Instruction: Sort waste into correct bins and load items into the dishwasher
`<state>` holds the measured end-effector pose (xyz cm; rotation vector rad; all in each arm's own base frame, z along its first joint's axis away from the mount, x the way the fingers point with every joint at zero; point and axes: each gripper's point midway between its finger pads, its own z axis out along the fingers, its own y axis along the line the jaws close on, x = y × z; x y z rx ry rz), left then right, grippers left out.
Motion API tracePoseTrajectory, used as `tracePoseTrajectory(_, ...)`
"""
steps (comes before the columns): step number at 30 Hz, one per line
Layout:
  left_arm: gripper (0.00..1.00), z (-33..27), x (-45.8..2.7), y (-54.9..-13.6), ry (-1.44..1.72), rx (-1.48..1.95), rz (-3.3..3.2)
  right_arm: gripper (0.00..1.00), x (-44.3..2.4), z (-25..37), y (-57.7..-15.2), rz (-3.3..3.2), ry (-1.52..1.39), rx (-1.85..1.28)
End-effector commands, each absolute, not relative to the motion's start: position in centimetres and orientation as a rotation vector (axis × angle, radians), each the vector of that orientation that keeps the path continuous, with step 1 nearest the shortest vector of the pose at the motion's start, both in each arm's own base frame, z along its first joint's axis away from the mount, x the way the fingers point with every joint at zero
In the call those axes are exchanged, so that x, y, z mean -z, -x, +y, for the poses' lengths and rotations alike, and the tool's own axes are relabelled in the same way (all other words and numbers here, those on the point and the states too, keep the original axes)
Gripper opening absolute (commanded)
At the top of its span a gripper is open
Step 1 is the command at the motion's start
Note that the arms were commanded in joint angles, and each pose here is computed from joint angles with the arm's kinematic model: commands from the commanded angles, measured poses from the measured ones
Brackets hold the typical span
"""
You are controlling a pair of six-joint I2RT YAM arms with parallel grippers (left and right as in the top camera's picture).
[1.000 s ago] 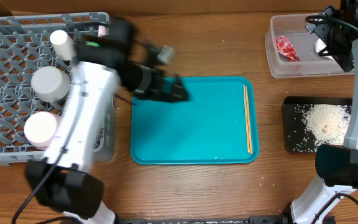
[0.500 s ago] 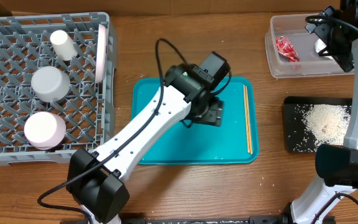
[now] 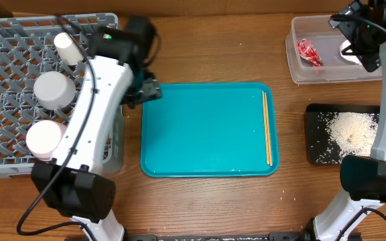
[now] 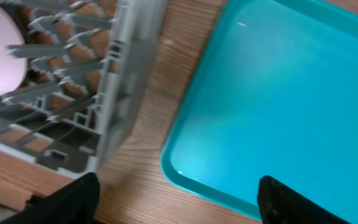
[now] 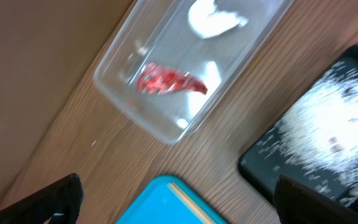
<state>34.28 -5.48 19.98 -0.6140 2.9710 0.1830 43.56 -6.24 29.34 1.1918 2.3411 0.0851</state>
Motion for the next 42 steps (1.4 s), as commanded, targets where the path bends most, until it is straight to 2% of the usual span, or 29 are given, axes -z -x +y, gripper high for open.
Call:
tracePoseTrajectory(1,0.79,-4.5,-20.3,-34.6,0.610,-0.057,3.001,1.00,-29.4,-2.2,-43.5,2.461,-1.071,-0.333)
tracePoseTrajectory(4,0.79,-4.6,-21.0,-35.1,0.549,0.113,3.000,1.00,-26.8,1.2,-42.0,2.653,-0.916,-0.382)
tracePoseTrajectory(7,0.70,-4.5,-22.5,-35.4,0.515,0.233,2.952,1.00,-22.0,3.5,-39.8,2.854,-0.806,-0.241)
tracePoseTrajectory(9,0.69,-4.0,-23.6,-35.4,0.520,0.249,2.904,1.00,-18.5,4.5,-38.5,2.950,-0.758,-0.119)
tracePoseTrajectory(16,0.81,-2.8,-27.2,-35.0,0.508,0.244,2.760,1.00,-8.7,8.4,-37.1,3.047,-0.580,-0.060)
tracePoseTrajectory(23,0.84,-1.8,-26.7,-33.7,0.534,0.150,2.809,1.00,-5.8,8.2,-35.9,3.097,-0.408,-0.028)
tracePoseTrajectory(25,0.85,-1.8,-26.6,-33.6,0.535,0.152,2.811,0.77,-5.3,8.2,-36.1,3.085,-0.407,-0.036)
tracePoseTrajectory(30,0.86,-1.8,-26.6,-33.6,0.535,0.151,2.813,0.59,-3.4,10.0,-35.3,3.118,-0.268,-0.166)
tracePoseTrajectory(33,0.86,-1.8,-26.6,-33.5,0.536,0.150,2.817,0.58,-2.3,10.0,-34.6,3.127,-0.260,-0.158)
tracePoseTrajectory(36,0.87,-1.8,-26.6,-33.5,0.536,0.150,2.818,0.50,-1.5,9.9,-34.4,3.124,-0.259,-0.160)
tracePoseTrajectory(42,0.87,-1.8,-26.6,-33.5,0.536,0.149,2.818,0.47,-0.7,9.9,-33.9,3.128,-0.245,-0.159)
